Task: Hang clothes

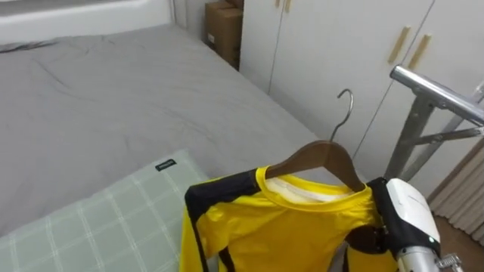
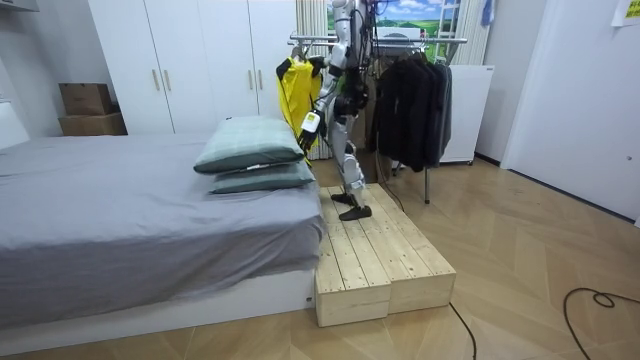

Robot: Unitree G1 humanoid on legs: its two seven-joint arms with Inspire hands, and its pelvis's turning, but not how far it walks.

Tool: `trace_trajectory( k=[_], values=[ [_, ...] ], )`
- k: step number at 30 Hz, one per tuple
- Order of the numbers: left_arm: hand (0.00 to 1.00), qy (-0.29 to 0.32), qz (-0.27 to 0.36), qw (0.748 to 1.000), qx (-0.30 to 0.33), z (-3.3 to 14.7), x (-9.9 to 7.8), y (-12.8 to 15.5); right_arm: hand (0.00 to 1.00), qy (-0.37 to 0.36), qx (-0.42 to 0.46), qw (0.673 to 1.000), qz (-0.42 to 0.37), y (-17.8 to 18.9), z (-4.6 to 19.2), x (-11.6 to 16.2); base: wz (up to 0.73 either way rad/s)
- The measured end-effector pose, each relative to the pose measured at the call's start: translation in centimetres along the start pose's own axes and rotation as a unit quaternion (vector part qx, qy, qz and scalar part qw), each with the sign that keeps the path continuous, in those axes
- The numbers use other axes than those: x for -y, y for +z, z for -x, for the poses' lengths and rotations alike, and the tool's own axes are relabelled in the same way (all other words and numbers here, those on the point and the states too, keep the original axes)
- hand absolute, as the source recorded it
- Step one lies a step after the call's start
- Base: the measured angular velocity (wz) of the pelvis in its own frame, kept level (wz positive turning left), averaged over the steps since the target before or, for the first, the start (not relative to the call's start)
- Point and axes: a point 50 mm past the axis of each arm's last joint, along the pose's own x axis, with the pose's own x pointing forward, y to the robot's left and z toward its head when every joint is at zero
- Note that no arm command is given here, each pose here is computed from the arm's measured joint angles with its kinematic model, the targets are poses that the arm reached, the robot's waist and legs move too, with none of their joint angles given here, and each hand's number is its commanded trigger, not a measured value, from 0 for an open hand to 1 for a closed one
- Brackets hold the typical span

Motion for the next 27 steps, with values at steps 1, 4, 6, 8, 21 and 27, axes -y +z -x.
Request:
trace_trajectory(
  k=[1, 4, 6, 8, 21, 27],
  values=[
    [0.0, -0.001, 0.0, 1.0, -0.005, 0.0, 0.0, -0.3, 1.0, 0.0, 0.004, 1.0, 0.0, 0.2, -0.1, 0.0, -0.82],
    [0.0, 0.007, 0.006, 1.0, -0.025, 0.2, -0.1, -1.6, 1.0, 0.007, 0.026, 1.0, -0.004, 1.3, 0.0, -0.3, -1.22],
    [0.0, 0.01, 0.013, 0.999, -0.047, 0.4, 0.0, -2.4, 1.0, 0.01, 0.024, 1.0, -0.005, 1.3, 0.0, -0.4, -1.31],
    [0.0, 0.013, 0.026, 0.997, -0.071, 0.5, 0.1, -3.1, 1.0, 0.004, 0.018, 1.0, -0.003, 1.1, 0.0, -0.3, -1.13],
    [0.0, 0.015, 0.078, 0.988, -0.131, 1.3, 1.8, -4.2, 1.0, -0.009, 0.028, 1.0, 0.01, 1.6, -0.2, 0.3, -0.69],
    [0.0, -0.004, 0.066, 0.986, -0.15, 1.5, 2.5, -4.9, 1.0, 0.002, 0.013, 1.0, 0.017, 1.4, 0.3, -0.2, -0.37]
  ],
)
